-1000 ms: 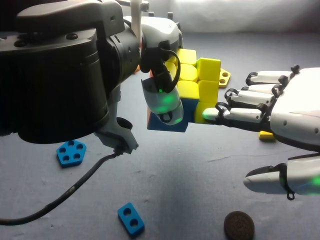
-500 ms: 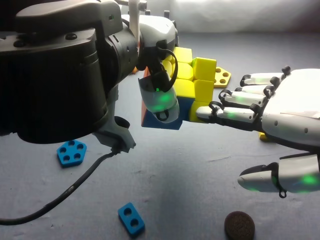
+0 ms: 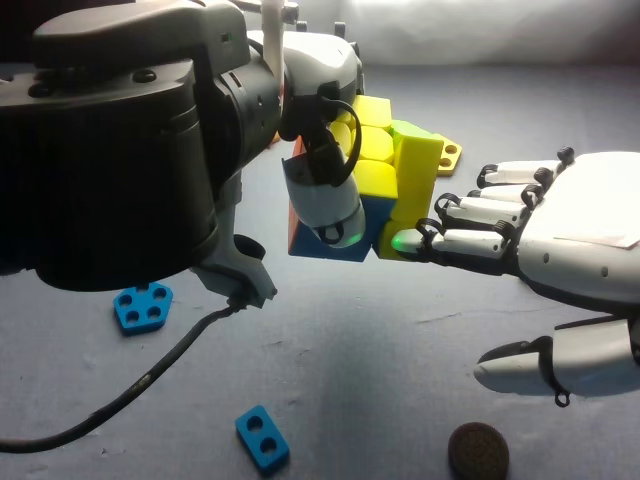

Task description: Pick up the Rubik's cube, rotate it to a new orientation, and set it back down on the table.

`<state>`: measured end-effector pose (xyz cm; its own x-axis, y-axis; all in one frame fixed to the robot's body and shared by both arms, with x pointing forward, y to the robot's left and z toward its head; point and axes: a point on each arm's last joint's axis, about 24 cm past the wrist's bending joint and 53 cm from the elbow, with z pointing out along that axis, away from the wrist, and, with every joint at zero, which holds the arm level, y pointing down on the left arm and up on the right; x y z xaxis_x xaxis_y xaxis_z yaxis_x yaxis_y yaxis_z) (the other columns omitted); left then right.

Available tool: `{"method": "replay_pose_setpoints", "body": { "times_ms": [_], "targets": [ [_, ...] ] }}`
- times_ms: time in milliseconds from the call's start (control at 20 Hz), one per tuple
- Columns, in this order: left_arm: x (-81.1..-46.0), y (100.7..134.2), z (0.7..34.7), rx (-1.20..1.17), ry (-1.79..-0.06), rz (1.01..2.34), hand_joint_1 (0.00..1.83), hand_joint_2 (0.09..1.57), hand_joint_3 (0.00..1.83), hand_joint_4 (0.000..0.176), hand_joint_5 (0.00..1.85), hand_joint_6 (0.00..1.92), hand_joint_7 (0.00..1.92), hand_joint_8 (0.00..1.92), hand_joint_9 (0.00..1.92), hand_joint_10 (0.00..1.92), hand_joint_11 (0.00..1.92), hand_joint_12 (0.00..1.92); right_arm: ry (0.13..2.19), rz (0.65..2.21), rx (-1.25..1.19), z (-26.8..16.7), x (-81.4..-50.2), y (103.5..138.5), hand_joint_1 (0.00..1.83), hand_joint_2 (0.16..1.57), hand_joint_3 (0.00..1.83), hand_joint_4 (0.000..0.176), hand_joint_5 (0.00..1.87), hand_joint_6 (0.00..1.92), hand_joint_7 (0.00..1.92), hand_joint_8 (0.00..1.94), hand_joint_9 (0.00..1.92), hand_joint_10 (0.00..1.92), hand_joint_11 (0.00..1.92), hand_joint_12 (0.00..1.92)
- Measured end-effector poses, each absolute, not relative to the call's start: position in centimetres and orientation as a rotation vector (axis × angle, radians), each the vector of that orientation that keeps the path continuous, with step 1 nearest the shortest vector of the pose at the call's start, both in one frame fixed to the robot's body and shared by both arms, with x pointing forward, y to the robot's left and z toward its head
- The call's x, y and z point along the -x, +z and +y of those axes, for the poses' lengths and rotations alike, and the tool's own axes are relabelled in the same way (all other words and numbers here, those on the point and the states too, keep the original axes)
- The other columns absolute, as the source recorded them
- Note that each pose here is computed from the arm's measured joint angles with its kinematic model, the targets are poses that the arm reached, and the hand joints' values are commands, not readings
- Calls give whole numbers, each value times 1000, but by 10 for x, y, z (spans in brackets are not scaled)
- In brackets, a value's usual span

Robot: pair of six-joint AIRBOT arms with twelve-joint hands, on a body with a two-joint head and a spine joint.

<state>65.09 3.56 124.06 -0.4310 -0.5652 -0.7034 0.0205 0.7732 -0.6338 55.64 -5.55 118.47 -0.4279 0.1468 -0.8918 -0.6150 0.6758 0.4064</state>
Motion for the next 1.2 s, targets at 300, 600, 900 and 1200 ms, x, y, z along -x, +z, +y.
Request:
{"method": "replay_pose_setpoints", "body": {
  "times_ms": [300,600,900,1200],
  "targets": [
    [-652,1241,38,412,-688,1912,1068,1367,1,0,588,1527,492,1808,233,1802,154,1921,876,1822,375,-54,-561,1181,168,1215,1,0,29,0,290,1202,174,1789,66,1921],
    [-652,1242,38,410,-684,1910,1070,1368,0,0,586,1520,493,1819,240,1788,155,1921,876,1825,371,-52,-564,1179,171,1214,0,0,42,7,280,1202,170,1763,53,1921],
    [-652,1243,36,409,-700,1908,1070,1366,4,0,578,1513,502,1821,230,1792,152,1921,847,1840,375,-50,-568,1171,182,1210,0,0,50,7,276,1211,178,1780,85,1921],
    [-652,1243,36,407,-697,1904,1062,1376,2,0,569,1537,485,1837,212,1807,126,1921,848,1846,372,-49,-569,1170,196,1207,0,0,66,9,277,1214,156,1786,67,1921]
  ]
}}
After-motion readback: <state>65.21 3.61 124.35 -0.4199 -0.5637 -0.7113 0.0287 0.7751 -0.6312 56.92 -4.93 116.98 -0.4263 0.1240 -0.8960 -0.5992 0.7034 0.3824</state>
